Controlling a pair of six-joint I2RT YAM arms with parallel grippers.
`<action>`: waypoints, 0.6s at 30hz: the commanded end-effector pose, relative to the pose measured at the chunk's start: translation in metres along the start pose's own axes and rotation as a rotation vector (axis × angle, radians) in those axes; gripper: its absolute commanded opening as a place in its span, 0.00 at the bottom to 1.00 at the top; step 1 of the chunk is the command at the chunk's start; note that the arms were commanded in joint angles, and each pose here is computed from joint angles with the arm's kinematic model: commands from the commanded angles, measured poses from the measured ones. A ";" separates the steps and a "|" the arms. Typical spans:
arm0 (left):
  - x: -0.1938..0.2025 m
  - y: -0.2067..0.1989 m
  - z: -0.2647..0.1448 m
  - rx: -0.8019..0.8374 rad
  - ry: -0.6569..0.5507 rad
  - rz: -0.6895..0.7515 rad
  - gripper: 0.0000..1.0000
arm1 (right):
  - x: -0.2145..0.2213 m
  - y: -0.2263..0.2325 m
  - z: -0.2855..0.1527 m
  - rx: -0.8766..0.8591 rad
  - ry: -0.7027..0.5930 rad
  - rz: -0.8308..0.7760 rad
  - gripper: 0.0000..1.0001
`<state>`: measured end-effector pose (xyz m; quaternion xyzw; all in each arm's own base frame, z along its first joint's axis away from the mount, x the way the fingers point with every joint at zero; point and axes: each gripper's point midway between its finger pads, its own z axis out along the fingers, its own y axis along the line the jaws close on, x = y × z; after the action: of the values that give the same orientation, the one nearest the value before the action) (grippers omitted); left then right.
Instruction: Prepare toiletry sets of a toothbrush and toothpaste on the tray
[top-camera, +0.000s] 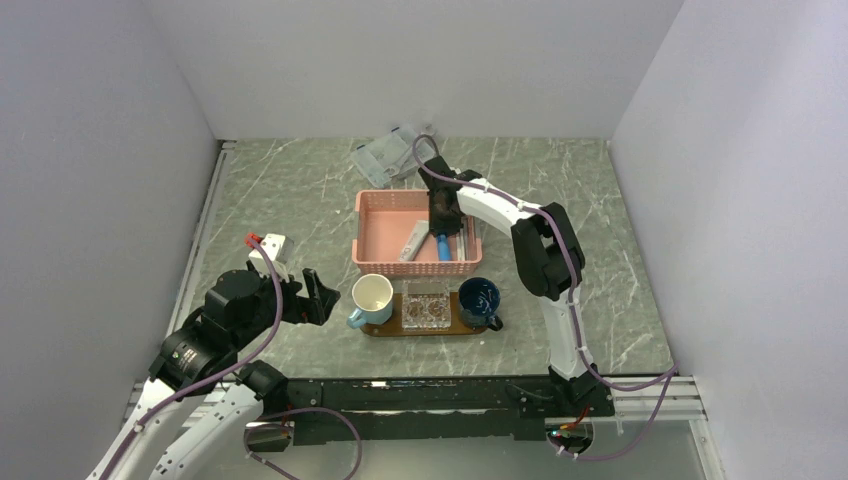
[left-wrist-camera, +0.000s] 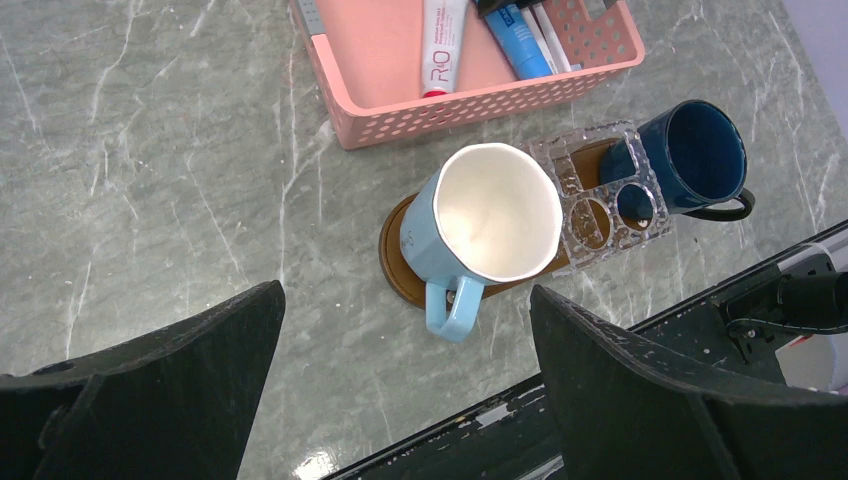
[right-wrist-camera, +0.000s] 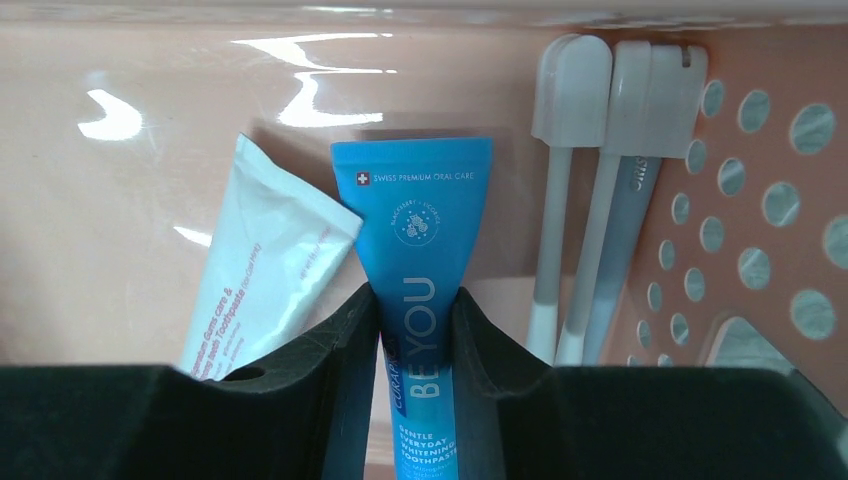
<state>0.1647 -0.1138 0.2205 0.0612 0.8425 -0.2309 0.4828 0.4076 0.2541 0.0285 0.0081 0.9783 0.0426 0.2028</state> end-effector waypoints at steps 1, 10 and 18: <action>-0.008 -0.002 0.000 0.009 -0.031 -0.001 0.99 | -0.057 0.023 -0.058 -0.109 -0.201 0.022 0.20; -0.016 -0.009 -0.002 0.034 -0.035 -0.001 0.99 | -0.089 0.031 -0.124 -0.205 -0.374 0.027 0.20; -0.037 -0.030 -0.006 0.111 -0.064 -0.028 0.99 | -0.102 0.046 -0.200 -0.356 -0.548 0.011 0.21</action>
<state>0.1648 -0.1201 0.2237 0.0676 0.8444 -0.2412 0.4735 0.4252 0.2688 0.1959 0.0027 0.9083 0.1566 0.3879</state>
